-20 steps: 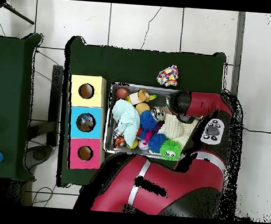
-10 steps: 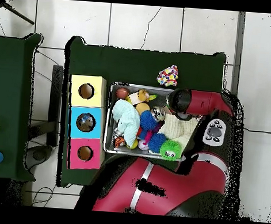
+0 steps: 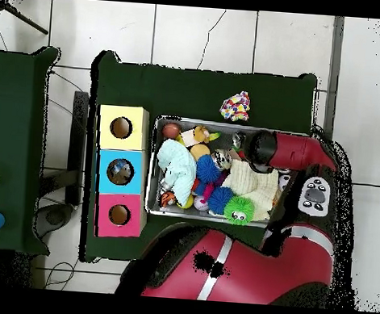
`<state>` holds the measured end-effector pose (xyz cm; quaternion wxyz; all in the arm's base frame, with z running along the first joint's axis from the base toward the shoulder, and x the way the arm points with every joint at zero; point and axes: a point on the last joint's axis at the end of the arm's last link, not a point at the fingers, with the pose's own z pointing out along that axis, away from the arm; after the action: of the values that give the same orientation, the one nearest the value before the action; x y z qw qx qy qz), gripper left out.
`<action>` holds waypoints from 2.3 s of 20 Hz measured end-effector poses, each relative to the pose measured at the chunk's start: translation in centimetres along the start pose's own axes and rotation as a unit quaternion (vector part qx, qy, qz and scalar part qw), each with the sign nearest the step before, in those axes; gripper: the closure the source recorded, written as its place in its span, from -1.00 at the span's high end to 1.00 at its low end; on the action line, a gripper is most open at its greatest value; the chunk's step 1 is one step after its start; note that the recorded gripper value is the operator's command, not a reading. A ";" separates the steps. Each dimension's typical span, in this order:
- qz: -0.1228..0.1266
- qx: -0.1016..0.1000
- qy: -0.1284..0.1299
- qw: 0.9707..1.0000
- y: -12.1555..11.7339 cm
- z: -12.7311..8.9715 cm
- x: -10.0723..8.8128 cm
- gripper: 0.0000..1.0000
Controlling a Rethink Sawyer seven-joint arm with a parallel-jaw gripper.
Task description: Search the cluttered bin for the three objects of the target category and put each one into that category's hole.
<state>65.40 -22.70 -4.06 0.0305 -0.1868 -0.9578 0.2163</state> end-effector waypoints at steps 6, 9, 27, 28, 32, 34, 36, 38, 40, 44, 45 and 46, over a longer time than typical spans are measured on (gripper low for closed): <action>0.019 -0.024 0.008 1.000 -0.6 -0.9 0.2 1.00; 0.036 -0.049 0.010 0.998 -0.6 -1.6 -0.2 1.00; 0.052 -0.109 -0.007 0.993 1.4 -4.4 -2.5 1.00; 0.052 -0.113 -0.009 0.992 1.6 -4.7 -2.7 1.00; 0.051 -0.120 -0.006 0.991 2.1 -5.3 -2.9 1.00; 0.050 -0.122 0.002 0.991 2.0 -5.8 -3.1 1.00; 0.045 -0.122 0.010 0.991 1.8 -6.0 -3.3 1.00; 0.035 -0.120 0.022 0.992 1.5 -6.2 -3.8 1.00; 0.025 -0.120 0.030 0.992 1.1 -6.4 -4.1 1.00; -0.021 -0.120 0.052 0.991 -1.5 -6.5 -5.4 1.00; -0.026 -0.121 0.052 0.991 -1.8 -6.5 -5.6 1.00; -0.037 -0.122 0.049 0.991 -2.5 -6.4 -5.9 1.00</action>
<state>70.89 -24.41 2.88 0.0620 -0.1641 -0.9806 0.0871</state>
